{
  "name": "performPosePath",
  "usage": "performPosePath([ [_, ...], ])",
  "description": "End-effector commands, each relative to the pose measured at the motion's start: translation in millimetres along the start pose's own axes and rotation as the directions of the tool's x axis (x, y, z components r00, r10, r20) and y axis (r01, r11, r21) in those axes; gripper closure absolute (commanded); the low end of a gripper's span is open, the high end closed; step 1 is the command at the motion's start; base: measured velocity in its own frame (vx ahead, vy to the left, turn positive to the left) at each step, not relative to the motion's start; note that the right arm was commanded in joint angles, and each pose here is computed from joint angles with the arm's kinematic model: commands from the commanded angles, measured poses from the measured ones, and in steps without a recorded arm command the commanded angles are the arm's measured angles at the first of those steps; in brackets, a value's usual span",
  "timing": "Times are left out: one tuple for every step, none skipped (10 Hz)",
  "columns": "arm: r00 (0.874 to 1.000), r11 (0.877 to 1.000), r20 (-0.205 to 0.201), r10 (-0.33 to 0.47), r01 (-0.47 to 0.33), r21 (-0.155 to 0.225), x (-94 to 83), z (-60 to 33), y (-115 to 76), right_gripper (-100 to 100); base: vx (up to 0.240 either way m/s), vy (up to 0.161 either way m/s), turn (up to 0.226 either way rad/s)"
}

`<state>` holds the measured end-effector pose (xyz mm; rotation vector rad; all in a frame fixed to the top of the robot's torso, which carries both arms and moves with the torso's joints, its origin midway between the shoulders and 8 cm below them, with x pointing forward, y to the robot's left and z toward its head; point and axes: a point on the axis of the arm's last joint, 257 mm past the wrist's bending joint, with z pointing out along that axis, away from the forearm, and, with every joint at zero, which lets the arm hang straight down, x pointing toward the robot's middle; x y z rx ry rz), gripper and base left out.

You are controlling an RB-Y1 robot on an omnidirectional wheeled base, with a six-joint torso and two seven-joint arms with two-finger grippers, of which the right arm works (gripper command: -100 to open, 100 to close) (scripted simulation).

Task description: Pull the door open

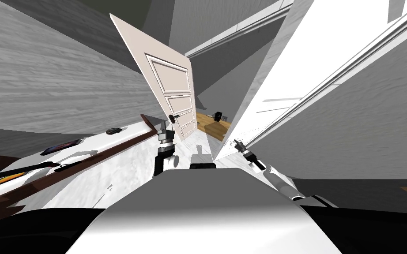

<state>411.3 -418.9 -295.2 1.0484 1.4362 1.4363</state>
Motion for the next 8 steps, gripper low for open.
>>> performPosePath([
  [1.000,1.000,0.000,0.000,0.000,0.000,0.0,0.0,0.0,100,-0.068,-0.039,0.030],
  [1.000,1.000,-0.009,0.001,-0.001,0.001,0.7,-4.2,-1.0,100,-0.106,-0.048,0.139],
  [1.000,1.000,-0.011,0.001,-0.001,0.001,0.4,-5.2,-0.9,100,-0.179,-0.080,0.146],
  [1.000,1.000,-0.016,0.001,-0.001,0.001,-0.2,-7.7,-0.6,100,-0.178,-0.119,0.130],
  [1.000,1.000,-0.021,0.000,0.000,0.000,-0.9,-10.5,-0.2,100,-0.152,-0.129,0.160],
  [1.000,1.000,-0.026,-0.001,0.001,0.000,-1.6,-13.5,0.2,100,-0.178,-0.114,0.168],
  [1.000,1.000,-0.029,-0.001,0.001,0.000,-2.0,-15.0,0.4,100,-0.193,-0.094,0.134],
  [0.999,1.000,-0.034,-0.001,0.001,-0.001,-2.7,-18.1,0.8,100,-0.186,-0.106,0.142],
])
